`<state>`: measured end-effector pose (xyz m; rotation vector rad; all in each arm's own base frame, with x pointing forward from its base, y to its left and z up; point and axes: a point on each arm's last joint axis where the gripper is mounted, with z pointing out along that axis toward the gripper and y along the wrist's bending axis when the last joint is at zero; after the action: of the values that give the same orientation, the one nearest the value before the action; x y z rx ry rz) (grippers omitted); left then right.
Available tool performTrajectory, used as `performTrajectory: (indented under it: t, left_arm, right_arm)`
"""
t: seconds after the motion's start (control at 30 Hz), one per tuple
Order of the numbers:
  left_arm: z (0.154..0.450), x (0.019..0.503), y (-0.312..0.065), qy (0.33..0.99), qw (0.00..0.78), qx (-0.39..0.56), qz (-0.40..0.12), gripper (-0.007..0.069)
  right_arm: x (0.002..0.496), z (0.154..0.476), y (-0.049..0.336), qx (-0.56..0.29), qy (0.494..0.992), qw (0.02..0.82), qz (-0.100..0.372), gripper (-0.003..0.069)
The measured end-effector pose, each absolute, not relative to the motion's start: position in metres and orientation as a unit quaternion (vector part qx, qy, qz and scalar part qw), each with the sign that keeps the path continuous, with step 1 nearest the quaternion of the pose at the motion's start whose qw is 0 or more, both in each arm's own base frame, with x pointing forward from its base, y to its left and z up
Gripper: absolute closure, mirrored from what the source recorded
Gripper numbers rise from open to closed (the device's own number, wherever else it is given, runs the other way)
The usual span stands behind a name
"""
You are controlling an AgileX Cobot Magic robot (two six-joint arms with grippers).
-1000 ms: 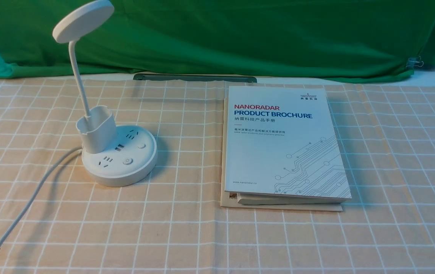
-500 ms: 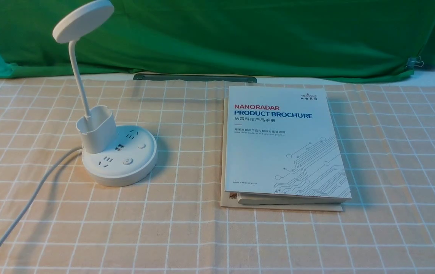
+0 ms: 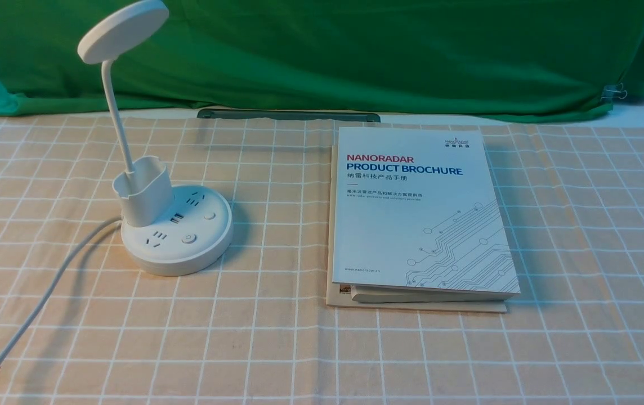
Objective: Turn on the table lamp on the light coffee tablecloth with your hand.
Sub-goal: 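Press the power button on the lamp base to turn the lamp on with the left gripper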
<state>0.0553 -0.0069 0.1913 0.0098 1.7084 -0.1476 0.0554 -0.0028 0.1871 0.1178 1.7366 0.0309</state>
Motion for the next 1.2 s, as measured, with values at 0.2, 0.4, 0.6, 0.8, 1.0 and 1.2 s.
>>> performTrajectory:
  t: [0.2, 0.4, 0.6, 0.8, 1.0, 1.2]
  left_arm:
    - [0.207, 0.056, -0.005, 0.695, 0.718, 0.021, -0.035, 0.0623]
    - [0.241, 0.048, -0.004, 0.543, 0.839, 0.032, -0.013, 0.0623]
    - [0.266, 0.032, -0.003, 0.398, 0.917, 0.024, -0.02, 0.0623]
    - [0.283, 0.022, -0.005, 0.338, 0.938, 0.021, -0.069, 0.0623]
    - [0.347, 0.028, -0.007, 0.432, 0.898, 0.028, -0.077, 0.0623]
    - [0.351, 0.088, -0.007, 0.631, 0.771, -0.018, -0.084, 0.0623]
  right_arm:
    - [0.055, 0.187, -0.003, 0.052, 0.762, 0.645, 0.014, 0.0421]
    - [0.055, 0.187, -0.003, 0.052, 0.762, 0.645, 0.014, 0.0421]
    - [0.055, 0.187, -0.003, 0.052, 0.762, 0.645, 0.014, 0.0421]
    - [0.055, 0.187, -0.003, 0.052, 0.763, 0.644, 0.014, 0.0421]
    - [0.055, 0.187, -0.003, 0.052, 0.763, 0.645, 0.014, 0.0421]
    - [0.055, 0.187, -0.003, 0.052, 0.763, 0.645, 0.014, 0.0421]
